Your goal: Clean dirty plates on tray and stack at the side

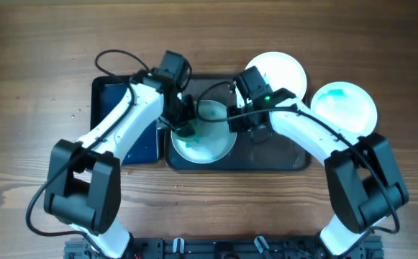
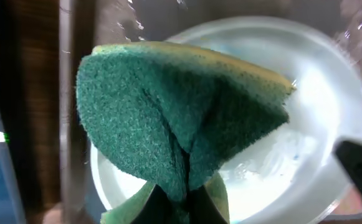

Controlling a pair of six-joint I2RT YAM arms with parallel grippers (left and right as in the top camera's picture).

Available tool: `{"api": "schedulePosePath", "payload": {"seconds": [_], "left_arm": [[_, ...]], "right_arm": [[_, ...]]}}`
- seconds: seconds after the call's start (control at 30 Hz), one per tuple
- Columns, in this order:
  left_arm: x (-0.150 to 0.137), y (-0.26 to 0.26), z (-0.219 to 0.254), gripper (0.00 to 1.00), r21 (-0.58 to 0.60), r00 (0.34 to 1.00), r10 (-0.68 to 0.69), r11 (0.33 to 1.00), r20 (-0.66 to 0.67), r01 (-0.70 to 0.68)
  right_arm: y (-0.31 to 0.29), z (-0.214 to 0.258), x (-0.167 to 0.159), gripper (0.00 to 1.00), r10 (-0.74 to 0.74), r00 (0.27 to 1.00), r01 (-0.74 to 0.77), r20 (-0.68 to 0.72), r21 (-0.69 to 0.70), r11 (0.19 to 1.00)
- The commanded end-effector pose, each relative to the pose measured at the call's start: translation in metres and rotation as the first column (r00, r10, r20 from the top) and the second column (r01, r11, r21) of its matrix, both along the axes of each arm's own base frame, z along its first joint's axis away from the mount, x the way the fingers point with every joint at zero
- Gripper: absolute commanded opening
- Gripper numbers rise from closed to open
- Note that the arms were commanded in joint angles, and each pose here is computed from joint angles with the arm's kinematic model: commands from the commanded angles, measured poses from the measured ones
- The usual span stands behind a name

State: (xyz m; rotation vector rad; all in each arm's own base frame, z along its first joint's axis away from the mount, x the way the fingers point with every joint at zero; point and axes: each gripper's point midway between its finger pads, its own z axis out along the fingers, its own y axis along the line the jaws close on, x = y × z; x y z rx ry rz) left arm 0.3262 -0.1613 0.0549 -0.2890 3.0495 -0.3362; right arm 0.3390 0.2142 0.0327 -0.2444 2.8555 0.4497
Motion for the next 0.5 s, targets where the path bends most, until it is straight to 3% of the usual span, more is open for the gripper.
{"api": "schedulePosePath", "payload": {"seconds": [0.0,0.33,0.47], "left_arm": [[-0.008,-0.003,-0.013,0.04,-0.014,1.000,0.012,1.000,-0.017,-0.012],[-0.006,-0.001,-0.048,0.04,0.018,0.998,0.064,0.998,-0.030,-0.063],[-0.021,-0.025,-0.064,0.04,-0.109,0.991,-0.010,0.994,-0.131,-0.004]], "right_arm": [[0.012,0.006,0.005,0.04,-0.061,0.996,0.068,-0.062,0.108,0.992],[0.013,0.008,0.010,0.04,-0.122,0.990,0.131,-0.075,0.132,0.983],[0.013,0.007,0.009,0.04,-0.120,0.990,0.129,-0.077,0.130,0.983]]}}
